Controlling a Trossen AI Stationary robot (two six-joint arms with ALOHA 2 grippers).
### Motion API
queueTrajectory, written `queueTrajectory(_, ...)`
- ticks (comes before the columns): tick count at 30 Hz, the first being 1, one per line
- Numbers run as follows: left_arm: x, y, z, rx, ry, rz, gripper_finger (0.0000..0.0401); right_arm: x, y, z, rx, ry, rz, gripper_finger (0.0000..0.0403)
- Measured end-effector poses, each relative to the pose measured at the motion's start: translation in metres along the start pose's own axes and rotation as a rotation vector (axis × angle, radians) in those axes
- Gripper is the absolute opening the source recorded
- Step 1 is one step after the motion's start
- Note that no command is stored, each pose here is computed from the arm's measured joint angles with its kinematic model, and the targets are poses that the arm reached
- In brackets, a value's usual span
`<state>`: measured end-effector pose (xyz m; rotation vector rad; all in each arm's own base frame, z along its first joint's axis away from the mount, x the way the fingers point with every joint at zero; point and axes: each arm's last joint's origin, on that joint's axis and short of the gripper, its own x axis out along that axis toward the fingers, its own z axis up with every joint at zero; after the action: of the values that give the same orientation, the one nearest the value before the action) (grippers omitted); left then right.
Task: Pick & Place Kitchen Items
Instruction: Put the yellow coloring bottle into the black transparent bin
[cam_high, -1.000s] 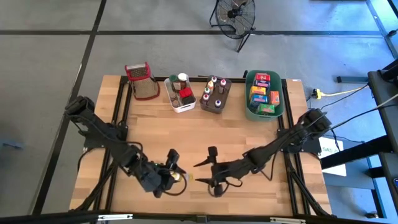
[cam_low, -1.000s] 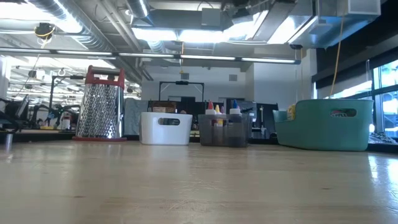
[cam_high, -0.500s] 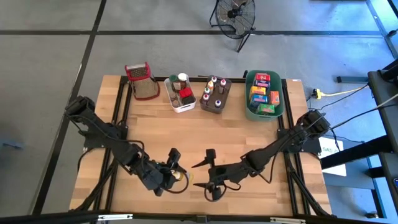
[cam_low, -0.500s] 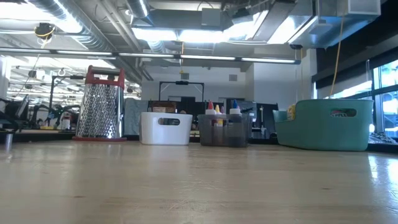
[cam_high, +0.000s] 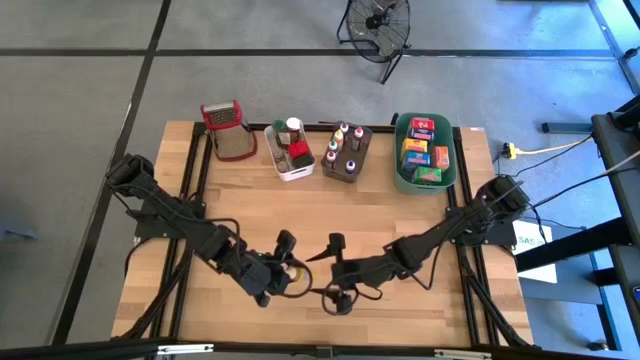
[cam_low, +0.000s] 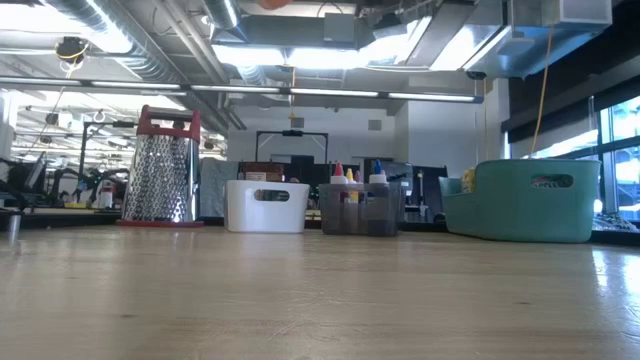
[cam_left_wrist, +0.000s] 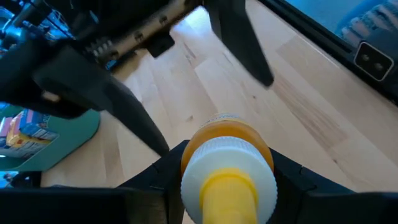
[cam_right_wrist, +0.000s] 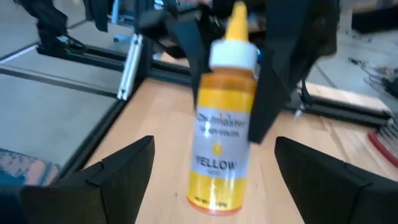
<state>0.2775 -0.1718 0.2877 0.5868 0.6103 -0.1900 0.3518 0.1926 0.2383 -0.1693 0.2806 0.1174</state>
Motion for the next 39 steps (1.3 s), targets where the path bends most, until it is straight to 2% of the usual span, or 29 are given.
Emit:
queueTrajectory(9, 0.0003, 0.0015, 0.0046, 0.014, -0.050, -0.014, 0.0150, 0.0041, -0.0089, -0.0045, 0.038, 0.038, -0.020, 0.0335)
queueTrajectory(12, 0.0003, 0.0016, 0.0045, 0.015, -0.050, -0.014, 0.0150, 0.0041, -0.0084, -0.0046, 0.037, 0.038, 0.001, 0.0323)
queueTrajectory(16, 0.0009, 0.0028, 0.0042, 0.018, -0.048, -0.010, 0.0150, 0.0043, -0.0082, -0.0050, 0.039, 0.042, 0.010, 0.0290)
queueTrajectory(29, 0.0020, 0.0048, 0.0035, 0.024, -0.043, -0.005, 0.0150, 0.0040, -0.0068, -0.0077, 0.033, 0.068, 0.053, 0.0145)
queueTrajectory(35, 0.0019, 0.0047, 0.0036, 0.023, -0.044, -0.008, 0.0150, 0.0040, -0.0066, -0.0077, 0.032, 0.068, 0.059, 0.0123)
queueTrajectory(39, 0.0019, 0.0046, 0.0036, -0.030, -0.045, -0.008, 0.0152, 0.0040, -0.0064, -0.0076, 0.033, 0.067, 0.065, 0.0121)
